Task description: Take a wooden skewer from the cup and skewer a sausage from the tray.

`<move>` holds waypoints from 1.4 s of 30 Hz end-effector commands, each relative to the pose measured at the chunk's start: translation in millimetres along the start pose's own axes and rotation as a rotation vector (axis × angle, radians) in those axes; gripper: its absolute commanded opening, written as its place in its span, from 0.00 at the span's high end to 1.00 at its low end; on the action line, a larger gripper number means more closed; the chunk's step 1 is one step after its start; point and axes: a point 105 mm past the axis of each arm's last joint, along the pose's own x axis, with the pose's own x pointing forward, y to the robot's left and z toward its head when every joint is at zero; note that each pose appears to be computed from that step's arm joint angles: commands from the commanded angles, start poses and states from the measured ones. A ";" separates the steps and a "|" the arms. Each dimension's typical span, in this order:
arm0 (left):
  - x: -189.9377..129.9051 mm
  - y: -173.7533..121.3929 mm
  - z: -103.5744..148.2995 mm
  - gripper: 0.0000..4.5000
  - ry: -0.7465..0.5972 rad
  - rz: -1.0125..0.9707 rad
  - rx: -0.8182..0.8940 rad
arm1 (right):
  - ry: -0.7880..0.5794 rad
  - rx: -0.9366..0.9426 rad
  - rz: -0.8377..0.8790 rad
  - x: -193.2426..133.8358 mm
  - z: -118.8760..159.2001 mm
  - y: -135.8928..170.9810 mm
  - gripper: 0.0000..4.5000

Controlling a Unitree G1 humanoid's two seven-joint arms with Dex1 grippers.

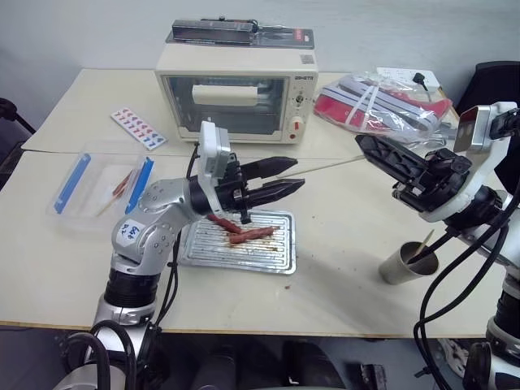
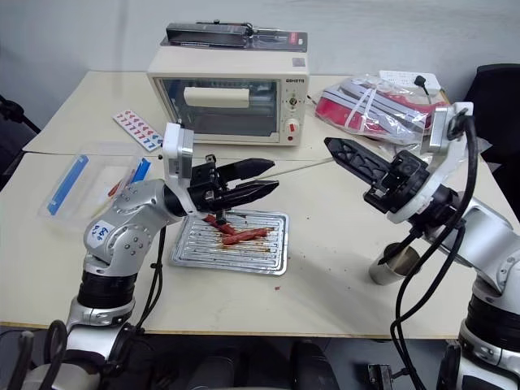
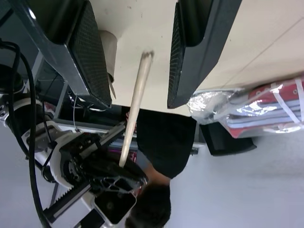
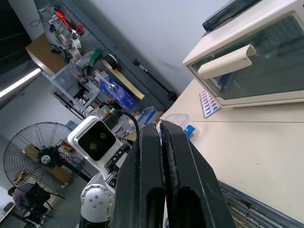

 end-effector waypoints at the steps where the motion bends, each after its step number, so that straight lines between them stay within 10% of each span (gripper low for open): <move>1: 4.2 -2.2 6.0 0.56 -0.014 -0.026 0.030 | -0.009 -0.027 0.029 -5.9 6.7 7.7 1.00; 17: 8.7 -3.3 3.3 0.56 -0.019 -0.054 0.021 | -0.002 -0.027 0.060 -9.8 7.2 9.7 1.00; 26: 10.5 -3.1 3.0 0.99 -0.021 -0.054 0.007 | -0.018 -0.029 0.074 -8.7 9.3 12.0 1.00; 42: 13.2 -3.4 0.3 0.99 -0.024 -0.054 -0.005 | -0.010 -0.033 0.063 -11.8 8.5 10.9 1.00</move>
